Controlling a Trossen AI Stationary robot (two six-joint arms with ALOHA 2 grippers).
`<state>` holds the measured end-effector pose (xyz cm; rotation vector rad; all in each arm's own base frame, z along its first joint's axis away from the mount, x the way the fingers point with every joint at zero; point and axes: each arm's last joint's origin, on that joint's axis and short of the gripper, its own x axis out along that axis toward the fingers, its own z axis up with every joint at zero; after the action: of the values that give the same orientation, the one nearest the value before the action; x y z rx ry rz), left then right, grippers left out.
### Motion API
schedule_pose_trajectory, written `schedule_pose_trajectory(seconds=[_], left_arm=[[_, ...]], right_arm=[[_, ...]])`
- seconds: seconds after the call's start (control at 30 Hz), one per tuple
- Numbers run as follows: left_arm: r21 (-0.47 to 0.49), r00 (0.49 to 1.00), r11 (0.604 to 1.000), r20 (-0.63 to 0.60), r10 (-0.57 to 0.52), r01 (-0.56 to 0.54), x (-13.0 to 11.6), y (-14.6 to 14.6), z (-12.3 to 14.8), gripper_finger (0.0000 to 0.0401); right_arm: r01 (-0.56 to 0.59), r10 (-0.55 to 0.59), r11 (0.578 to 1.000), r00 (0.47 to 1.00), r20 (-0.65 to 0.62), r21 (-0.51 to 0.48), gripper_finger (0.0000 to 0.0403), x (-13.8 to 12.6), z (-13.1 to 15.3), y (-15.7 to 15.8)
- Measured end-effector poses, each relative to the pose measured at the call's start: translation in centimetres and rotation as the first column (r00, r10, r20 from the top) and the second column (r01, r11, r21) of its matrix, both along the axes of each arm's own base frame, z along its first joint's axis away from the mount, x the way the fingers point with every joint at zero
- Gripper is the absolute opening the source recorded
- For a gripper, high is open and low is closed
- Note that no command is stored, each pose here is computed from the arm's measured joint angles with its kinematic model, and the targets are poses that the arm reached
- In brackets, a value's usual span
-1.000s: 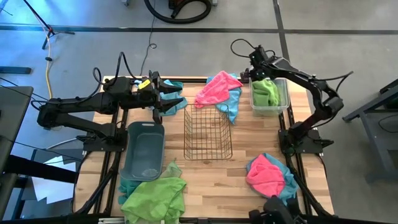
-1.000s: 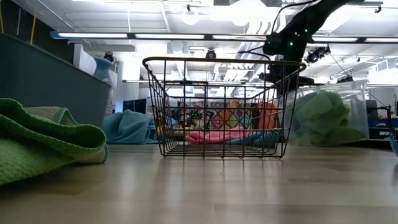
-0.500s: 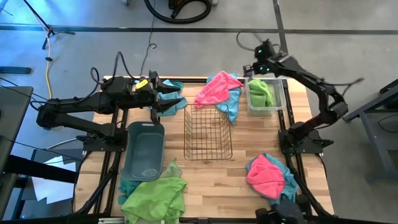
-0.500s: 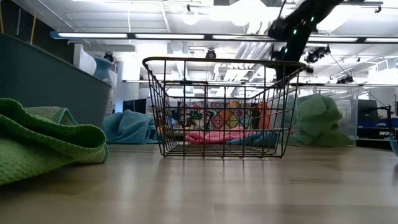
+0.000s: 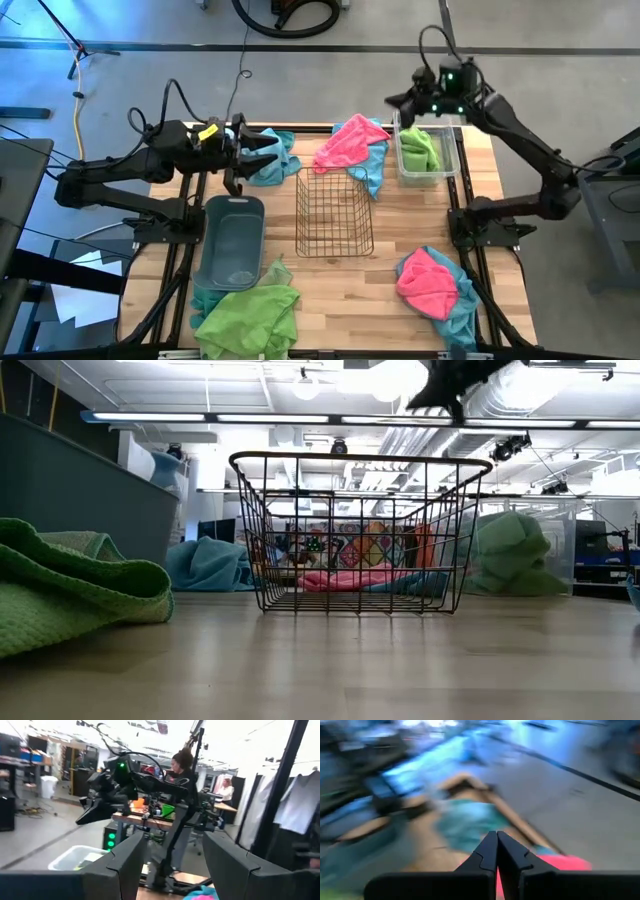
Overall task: Sort microfiber towel by color & place in baskets
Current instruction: Put the green towel into the transparent bin
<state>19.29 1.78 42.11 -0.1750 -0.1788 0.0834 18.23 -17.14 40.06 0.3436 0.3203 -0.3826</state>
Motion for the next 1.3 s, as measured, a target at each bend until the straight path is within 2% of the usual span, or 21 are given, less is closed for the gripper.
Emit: schedule_pose_trajectory(seconds=[0.07,0.2,0.33,0.43,0.6,0.7,0.8,1.03,1.3], left_arm=[[-0.028,1.000,0.999,0.001,-0.018,0.018,0.1,0.0,0.0,0.0188],[-0.099,0.998,0.993,0.009,-0.065,0.066,0.1,-0.4,0.0,0.0188],[-0.160,0.994,0.981,0.016,-0.109,0.111,0.2,-1.1,0.0,0.0188],[-0.189,0.988,0.970,0.019,-0.153,0.154,0.2,-1.9,0.0,0.0188],[-0.138,0.975,0.966,0.012,-0.220,0.219,0.1,-3.3,0.0,0.0188],[-0.084,0.967,0.964,-0.004,-0.254,0.253,0.0,-4.2,-0.1,0.0188],[-0.056,0.955,0.956,-0.049,-0.292,0.289,-0.2,-5.0,-0.4,0.0188],[-0.075,0.902,0.927,-0.213,-0.376,0.368,-0.4,-7.1,-2.1,0.0188],[-0.099,0.910,0.929,-0.190,-0.369,0.356,-1.1,-9.0,-1.9,0.0188]], right_arm=[[-0.123,0.124,0.992,0.991,0.045,-0.016,0.0000,1.0,-0.3,1.7],[-0.287,0.288,0.958,0.951,0.115,-0.024,0.0000,3.2,-2.0,5.3],[-0.432,0.425,0.901,0.875,0.233,-0.022,0.0000,5.6,-4.4,9.1],[-0.507,0.487,0.861,0.806,0.336,-0.034,0.0000,6.8,-5.5,12.0],[-0.512,0.493,0.858,0.787,0.372,-0.053,0.0000,7.5,-5.9,15.9],[-0.500,0.503,0.858,0.775,0.383,-0.114,0.0000,7.6,-4.8,17.5],[-0.444,0.468,0.882,0.783,0.409,-0.160,0.0000,7.5,-3.3,18.6],[-0.325,0.381,0.924,0.810,0.446,-0.200,0.0000,7.1,-1.2,20.7],[-0.335,0.389,0.921,0.806,0.447,-0.197,0.0000,6.8,-1.1,22.2]])
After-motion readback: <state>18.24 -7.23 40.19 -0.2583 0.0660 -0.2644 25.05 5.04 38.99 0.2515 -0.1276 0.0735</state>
